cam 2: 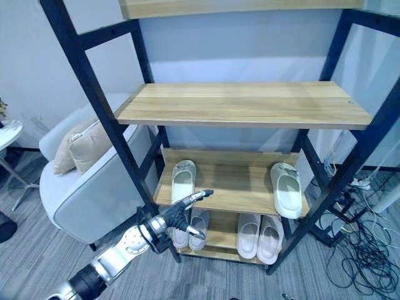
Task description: Arrange the slippers neatly on the shoe rack.
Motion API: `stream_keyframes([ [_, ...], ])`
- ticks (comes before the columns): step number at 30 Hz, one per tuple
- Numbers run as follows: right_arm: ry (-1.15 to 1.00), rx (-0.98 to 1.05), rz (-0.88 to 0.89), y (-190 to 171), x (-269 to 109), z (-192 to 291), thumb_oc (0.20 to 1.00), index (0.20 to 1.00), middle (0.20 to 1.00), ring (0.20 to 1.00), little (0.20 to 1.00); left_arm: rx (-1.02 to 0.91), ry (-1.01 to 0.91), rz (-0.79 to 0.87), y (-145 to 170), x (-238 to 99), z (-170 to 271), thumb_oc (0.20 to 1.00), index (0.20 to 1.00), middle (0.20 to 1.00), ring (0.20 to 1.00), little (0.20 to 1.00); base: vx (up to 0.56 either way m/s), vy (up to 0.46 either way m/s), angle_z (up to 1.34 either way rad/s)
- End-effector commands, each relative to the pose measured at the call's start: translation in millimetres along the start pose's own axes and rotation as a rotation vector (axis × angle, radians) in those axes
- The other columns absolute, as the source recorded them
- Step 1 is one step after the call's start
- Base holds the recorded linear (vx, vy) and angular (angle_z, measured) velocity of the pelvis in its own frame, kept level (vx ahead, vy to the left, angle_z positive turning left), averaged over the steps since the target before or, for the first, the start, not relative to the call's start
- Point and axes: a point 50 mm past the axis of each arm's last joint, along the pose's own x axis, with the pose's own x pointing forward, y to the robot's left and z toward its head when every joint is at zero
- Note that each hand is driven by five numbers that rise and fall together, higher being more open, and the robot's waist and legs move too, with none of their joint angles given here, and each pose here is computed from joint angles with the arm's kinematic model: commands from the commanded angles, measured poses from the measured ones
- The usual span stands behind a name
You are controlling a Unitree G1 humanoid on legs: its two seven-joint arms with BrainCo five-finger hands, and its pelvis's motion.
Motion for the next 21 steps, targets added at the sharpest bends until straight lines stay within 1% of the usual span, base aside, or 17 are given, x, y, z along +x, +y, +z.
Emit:
stream_keyframes([
  [1, -0.110, 0.013, -0.027, -9.1, 5.9, 33.3, 1.000, 1.000, 1.000, 1.000, 1.000, 0.132, -0.067, 0.076, 18.7, 30.7, 16.8, 1.000, 1.000, 1.000, 1.000, 1.000, 0.00, 0.000, 0.00],
  [3, -0.119, 0.008, -0.032, -9.6, 6.0, 35.1, 1.000, 1.000, 1.000, 1.000, 1.000, 0.146, -0.065, 0.077, 17.0, 36.0, 17.0, 1.000, 1.000, 1.000, 1.000, 1.000, -0.01, -0.011, -0.12],
  [4, -0.128, 0.009, -0.042, -11.1, 6.1, 37.1, 1.000, 1.000, 1.000, 1.000, 1.000, 0.196, -0.054, 0.102, 22.6, 45.9, 17.8, 1.000, 1.000, 1.000, 1.000, 1.000, -0.02, -0.010, -0.19],
  [5, -0.130, 0.010, -0.044, -11.7, 6.2, 37.7, 1.000, 1.000, 1.000, 1.000, 1.000, 0.198, -0.056, 0.103, 22.4, 46.9, 18.3, 1.000, 1.000, 1.000, 1.000, 1.000, -0.04, -0.014, -0.19],
  [8, -0.165, 0.013, -0.072, -17.6, 6.8, 45.9, 1.000, 1.000, 1.000, 1.000, 1.000, 0.374, -0.065, 0.160, 43.9, 64.1, 28.7, 1.000, 1.000, 1.000, 1.000, 1.000, -0.06, 0.001, -0.14],
  [9, -0.182, 0.019, -0.102, -25.0, 7.8, 52.1, 1.000, 1.000, 1.000, 1.000, 1.000, 0.472, -0.101, 0.182, 54.5, 72.4, 41.3, 1.000, 1.000, 1.000, 1.000, 1.000, -0.04, -0.004, -0.06],
  [11, -0.185, 0.019, -0.112, -27.7, 7.9, 52.7, 1.000, 1.000, 1.000, 1.000, 1.000, 0.499, -0.129, 0.182, 57.8, 72.4, 47.9, 1.000, 1.000, 1.000, 1.000, 1.000, 0.00, 0.001, -0.04],
  [12, -0.192, 0.035, -0.132, -33.1, 7.9, 53.5, 1.000, 1.000, 1.000, 1.000, 1.000, 0.569, -0.175, 0.191, 67.5, 72.3, 60.4, 1.000, 1.000, 1.000, 1.000, 1.000, 0.00, 0.001, -0.10],
  [13, -0.192, 0.035, -0.132, -33.2, 7.9, 53.9, 1.000, 1.000, 1.000, 1.000, 1.000, 0.569, -0.175, 0.191, 67.8, 72.4, 60.7, 1.000, 1.000, 1.000, 1.000, 1.000, 0.00, -0.021, -0.24],
  [15, -0.198, 0.048, -0.144, -36.3, 8.2, 56.2, 1.000, 1.000, 1.000, 1.000, 1.000, 0.625, -0.194, 0.239, 81.2, 75.3, 70.3, 1.000, 1.000, 1.000, 1.000, 1.000, 0.00, -0.030, -0.23],
  [18, -0.214, 0.041, -0.135, -34.8, 6.9, 55.1, 1.000, 1.000, 1.000, 1.000, 1.000, 0.657, -0.175, 0.315, 95.4, 76.3, 71.4, 1.000, 1.000, 1.000, 1.000, 1.000, 0.00, -0.015, -0.04],
  [19, -0.231, 0.033, -0.134, -35.2, 6.7, 57.9, 1.000, 1.000, 1.000, 1.000, 1.000, 0.737, -0.191, 0.335, 103.5, 77.6, 79.1, 1.000, 1.000, 1.000, 1.000, 1.000, 0.01, -0.020, -0.13],
  [21, -0.253, 0.019, -0.129, -34.8, 6.1, 61.2, 1.000, 1.000, 1.000, 1.000, 1.000, 0.802, -0.194, 0.336, 108.1, 76.0, 81.3, 1.000, 1.000, 1.000, 1.000, 1.000, 0.02, -0.028, -0.19],
])
